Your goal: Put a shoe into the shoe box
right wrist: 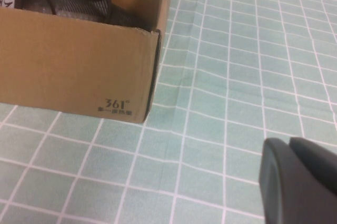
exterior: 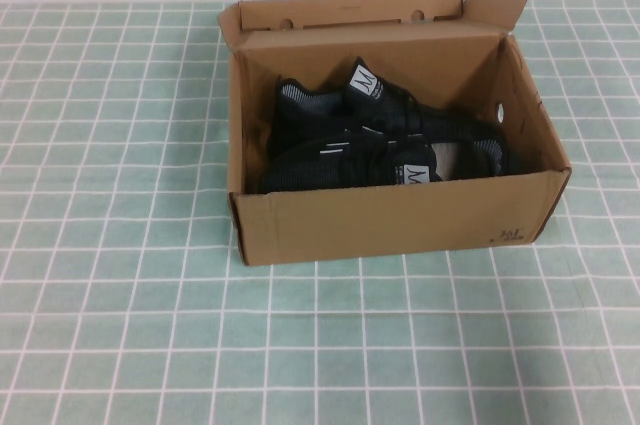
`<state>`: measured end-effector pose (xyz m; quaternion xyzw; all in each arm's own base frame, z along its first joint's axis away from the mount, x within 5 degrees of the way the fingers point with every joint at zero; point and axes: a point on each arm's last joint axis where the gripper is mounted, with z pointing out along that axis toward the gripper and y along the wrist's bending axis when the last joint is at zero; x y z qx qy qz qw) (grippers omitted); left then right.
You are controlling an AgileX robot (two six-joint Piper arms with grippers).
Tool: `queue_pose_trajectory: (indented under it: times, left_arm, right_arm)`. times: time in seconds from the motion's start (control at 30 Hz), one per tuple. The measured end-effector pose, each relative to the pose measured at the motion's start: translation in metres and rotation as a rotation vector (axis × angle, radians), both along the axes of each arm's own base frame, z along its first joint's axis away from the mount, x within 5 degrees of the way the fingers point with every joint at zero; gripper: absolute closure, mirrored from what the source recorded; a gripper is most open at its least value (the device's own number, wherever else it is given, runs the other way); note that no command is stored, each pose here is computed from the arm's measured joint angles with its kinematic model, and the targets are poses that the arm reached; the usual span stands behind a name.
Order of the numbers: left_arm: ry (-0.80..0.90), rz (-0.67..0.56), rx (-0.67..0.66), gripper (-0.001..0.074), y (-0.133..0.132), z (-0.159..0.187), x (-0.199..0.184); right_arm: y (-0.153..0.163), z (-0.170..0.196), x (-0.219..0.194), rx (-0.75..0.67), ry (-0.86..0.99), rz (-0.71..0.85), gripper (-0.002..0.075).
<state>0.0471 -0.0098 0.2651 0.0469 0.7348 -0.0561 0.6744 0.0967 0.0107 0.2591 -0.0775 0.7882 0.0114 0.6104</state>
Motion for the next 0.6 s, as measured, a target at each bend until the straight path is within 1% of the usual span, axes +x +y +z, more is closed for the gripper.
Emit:
queue_pose_trajectory:
  times: [0.17, 0.37, 0.47, 0.6]
  left_arm:
    - [0.047, 0.065, -0.041, 0.0733, 0.005, -0.042, 0.001]
    - [0.164, 0.087, -0.022, 0.0733, 0.007, -0.084, 0.006]
    - [0.219, 0.092, -0.016, 0.0733, 0.007, -0.093, 0.005]
    - [0.22, 0.094, -0.017, 0.0733, 0.007, -0.094, 0.005]
  right_arm:
    - [0.0, 0.0, 0.0, 0.0, 0.0, 0.0, 0.0732]
    - [0.0, 0.0, 0.0, 0.0, -0.002, -0.001, 0.0732]
    - [0.0, 0.0, 0.0, 0.0, -0.002, -0.001, 0.0732]
    - [0.0, 0.0, 0.0, 0.0, -0.002, -0.001, 0.0732]
